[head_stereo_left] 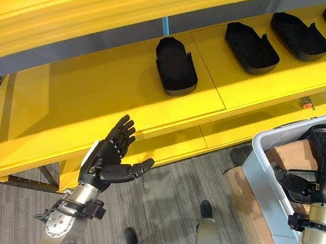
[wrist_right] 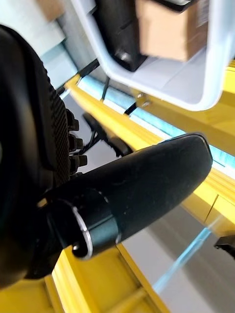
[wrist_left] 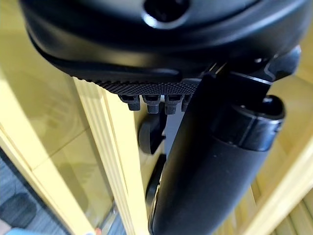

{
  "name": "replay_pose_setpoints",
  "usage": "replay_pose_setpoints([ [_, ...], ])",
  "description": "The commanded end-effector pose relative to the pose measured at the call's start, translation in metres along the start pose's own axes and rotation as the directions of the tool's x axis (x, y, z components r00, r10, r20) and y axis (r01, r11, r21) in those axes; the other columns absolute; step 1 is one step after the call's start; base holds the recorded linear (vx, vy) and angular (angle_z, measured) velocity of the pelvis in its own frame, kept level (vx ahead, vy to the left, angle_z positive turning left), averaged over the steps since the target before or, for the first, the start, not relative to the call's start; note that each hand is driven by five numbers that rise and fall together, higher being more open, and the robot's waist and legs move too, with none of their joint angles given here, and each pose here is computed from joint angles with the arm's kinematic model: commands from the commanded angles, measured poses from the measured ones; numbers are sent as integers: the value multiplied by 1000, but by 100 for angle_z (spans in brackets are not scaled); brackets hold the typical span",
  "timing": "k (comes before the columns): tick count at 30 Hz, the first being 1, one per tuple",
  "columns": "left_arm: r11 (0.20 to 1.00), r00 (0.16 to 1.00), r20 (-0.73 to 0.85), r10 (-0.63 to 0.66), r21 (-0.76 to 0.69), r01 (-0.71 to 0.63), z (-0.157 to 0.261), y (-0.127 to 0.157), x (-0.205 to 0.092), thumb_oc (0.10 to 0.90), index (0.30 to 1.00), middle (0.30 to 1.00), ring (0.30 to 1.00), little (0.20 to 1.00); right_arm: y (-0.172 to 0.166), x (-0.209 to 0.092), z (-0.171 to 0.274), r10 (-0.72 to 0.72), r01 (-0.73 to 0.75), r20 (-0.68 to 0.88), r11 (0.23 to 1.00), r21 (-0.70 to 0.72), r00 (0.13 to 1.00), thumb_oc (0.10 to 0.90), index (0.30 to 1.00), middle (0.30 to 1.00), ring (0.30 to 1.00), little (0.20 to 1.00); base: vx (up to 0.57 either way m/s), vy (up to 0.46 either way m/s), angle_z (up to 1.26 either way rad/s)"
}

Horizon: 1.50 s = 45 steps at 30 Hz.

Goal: Move parts from the plastic box to the shelf.

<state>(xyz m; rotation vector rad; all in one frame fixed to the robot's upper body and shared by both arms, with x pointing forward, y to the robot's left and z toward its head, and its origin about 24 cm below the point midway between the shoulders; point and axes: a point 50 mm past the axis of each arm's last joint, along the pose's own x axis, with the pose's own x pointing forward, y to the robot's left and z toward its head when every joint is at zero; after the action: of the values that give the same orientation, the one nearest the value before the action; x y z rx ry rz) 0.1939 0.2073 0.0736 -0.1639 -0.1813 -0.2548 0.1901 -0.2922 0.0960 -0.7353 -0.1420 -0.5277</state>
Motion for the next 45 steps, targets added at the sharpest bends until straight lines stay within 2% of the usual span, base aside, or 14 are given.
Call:
replay_pose_setpoints([
  [1, 984, 965, 203, -168, 85, 154, 35, -4, 13, 900, 1000, 1000, 1000, 1000, -28, 15, 4, -201, 197, 23, 975, 106, 979, 900, 1000, 1000, 1000, 1000, 7, 43, 4],
  [4, 966, 957, 137, -255, 86, 245, 31, -11, 10, 900, 1000, 1000, 1000, 1000, -13, 9, -8, -189, 199, -84, 972, 128, 978, 900, 1000, 1000, 1000, 1000, 42, 94, -9],
  [8, 954, 952, 97, -290, 102, 280, 26, -20, 10, 900, 1000, 1000, 1000, 1000, -3, 14, -13, -181, 196, -148, 976, 98, 972, 900, 1000, 1000, 1000, 1000, 61, 156, -79],
  [13, 936, 934, 86, -346, 94, 338, 23, -30, 17, 900, 1000, 1000, 1000, 1000, 2, 20, -17, -155, 167, -165, 984, 59, 974, 900, 1000, 1000, 1000, 1000, -3, 177, -37],
  [20, 957, 961, 83, -264, 142, 251, 24, -18, 17, 900, 1000, 1000, 1000, 1000, 10, 29, -12, -99, 104, -136, 994, 32, 986, 900, 1000, 1000, 1000, 1000, -81, 2, -109],
  [25, 969, 964, 113, -239, 93, 229, 27, -15, 23, 900, 1000, 1000, 1000, 1000, 13, 27, -17, -100, 100, -167, 995, -7, 981, 900, 1000, 1000, 1000, 1000, -29, -220, -60],
  [29, 982, 974, 135, -184, 77, 175, 29, -14, 21, 900, 1000, 1000, 1000, 1000, 16, 31, -11, -44, 39, -125, 998, -45, 991, 900, 1000, 1000, 1000, 1000, 25, -393, -65],
  [32, 987, 978, 137, -155, 65, 147, 28, -14, 19, 900, 1000, 1000, 1000, 1000, 9, 31, -7, -32, 22, -73, 991, -133, 997, 900, 1000, 1000, 1000, 1000, 140, -330, -54],
  [35, 988, 976, 155, -154, 50, 148, 30, -16, 18, 900, 1000, 1000, 1000, 1000, -1, 30, -11, -21, 10, -80, 991, -133, 997, 900, 1000, 1000, 1000, 1000, 67, -304, -33],
  [39, 982, 964, 191, -187, 41, 183, 33, -23, 27, 900, 1000, 1000, 1000, 1000, -6, 37, 3, -36, 44, 41, 975, -219, 999, 900, 1000, 1000, 1000, 1000, 14, -309, -11],
  [45, 981, 947, 255, -196, 50, 189, 39, -32, 45, 900, 1000, 1000, 1000, 1000, 2, 55, 22, 1, 32, 150, 975, -218, 989, 900, 1000, 1000, 1000, 1000, 27, -245, -17],
])
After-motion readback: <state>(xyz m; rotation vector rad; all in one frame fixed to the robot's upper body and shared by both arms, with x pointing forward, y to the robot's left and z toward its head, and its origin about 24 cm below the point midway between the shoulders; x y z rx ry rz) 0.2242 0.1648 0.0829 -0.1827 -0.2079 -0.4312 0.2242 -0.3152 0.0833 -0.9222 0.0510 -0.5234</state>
